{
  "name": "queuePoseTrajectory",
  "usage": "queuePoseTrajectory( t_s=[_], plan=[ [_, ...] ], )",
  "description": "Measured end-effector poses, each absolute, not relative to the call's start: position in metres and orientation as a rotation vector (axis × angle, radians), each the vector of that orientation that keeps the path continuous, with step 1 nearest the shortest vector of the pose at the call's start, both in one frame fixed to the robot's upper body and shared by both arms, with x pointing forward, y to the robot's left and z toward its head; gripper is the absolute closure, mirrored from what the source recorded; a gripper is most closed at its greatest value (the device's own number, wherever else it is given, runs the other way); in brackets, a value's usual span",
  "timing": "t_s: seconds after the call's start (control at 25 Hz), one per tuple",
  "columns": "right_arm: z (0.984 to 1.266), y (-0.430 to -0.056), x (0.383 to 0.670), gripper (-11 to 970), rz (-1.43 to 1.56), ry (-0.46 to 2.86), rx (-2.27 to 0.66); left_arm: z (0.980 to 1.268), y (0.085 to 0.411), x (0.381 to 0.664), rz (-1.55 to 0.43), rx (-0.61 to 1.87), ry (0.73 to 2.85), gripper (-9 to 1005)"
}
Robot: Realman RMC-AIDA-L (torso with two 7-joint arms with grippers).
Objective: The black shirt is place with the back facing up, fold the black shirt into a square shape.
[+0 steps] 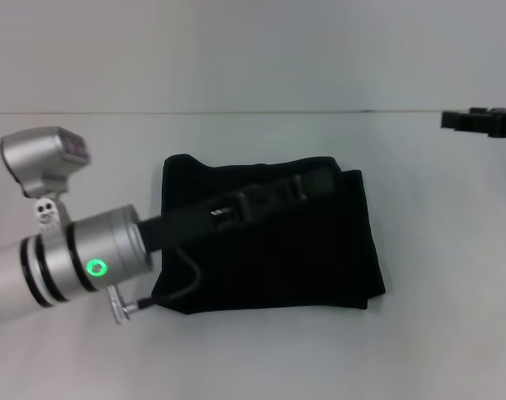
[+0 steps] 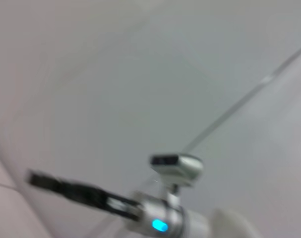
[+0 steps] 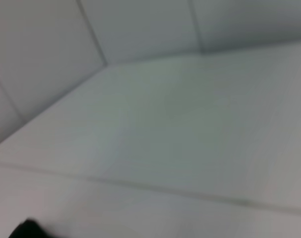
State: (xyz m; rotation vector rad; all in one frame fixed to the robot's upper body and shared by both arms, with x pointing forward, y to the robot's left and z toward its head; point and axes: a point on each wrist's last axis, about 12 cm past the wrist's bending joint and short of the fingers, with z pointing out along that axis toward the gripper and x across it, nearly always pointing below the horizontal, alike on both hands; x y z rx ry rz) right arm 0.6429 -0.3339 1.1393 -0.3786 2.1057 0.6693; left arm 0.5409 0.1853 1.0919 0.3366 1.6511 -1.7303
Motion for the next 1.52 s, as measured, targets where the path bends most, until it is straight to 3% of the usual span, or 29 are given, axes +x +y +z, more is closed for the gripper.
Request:
queuePoseTrajectory(
  t_s=[0.32, 0.56, 0.96, 1.52],
  plan=[
    [1.134, -0.292, 0.637, 257, 0.914, 2.242, -0.421, 1.088, 0.226, 0.563, -1.368, 0.331, 1.746, 232],
    [1.122, -0.262, 0.633, 257, 1.035, 2.286, -0.425, 1.093, 0.248, 0.571, -1.194, 0.48, 1.789, 44],
    [1.1, -0.231, 0.634, 258, 1.003, 2.362, -0.358, 1.089, 0.253, 0.567, -0.991, 0.813, 1.777, 49],
    [1.091, -0.218, 0.634, 255, 0.988, 2.372, -0.33, 1.087, 0.246, 0.567, -0.995, 0.857, 1.785, 57]
  ],
)
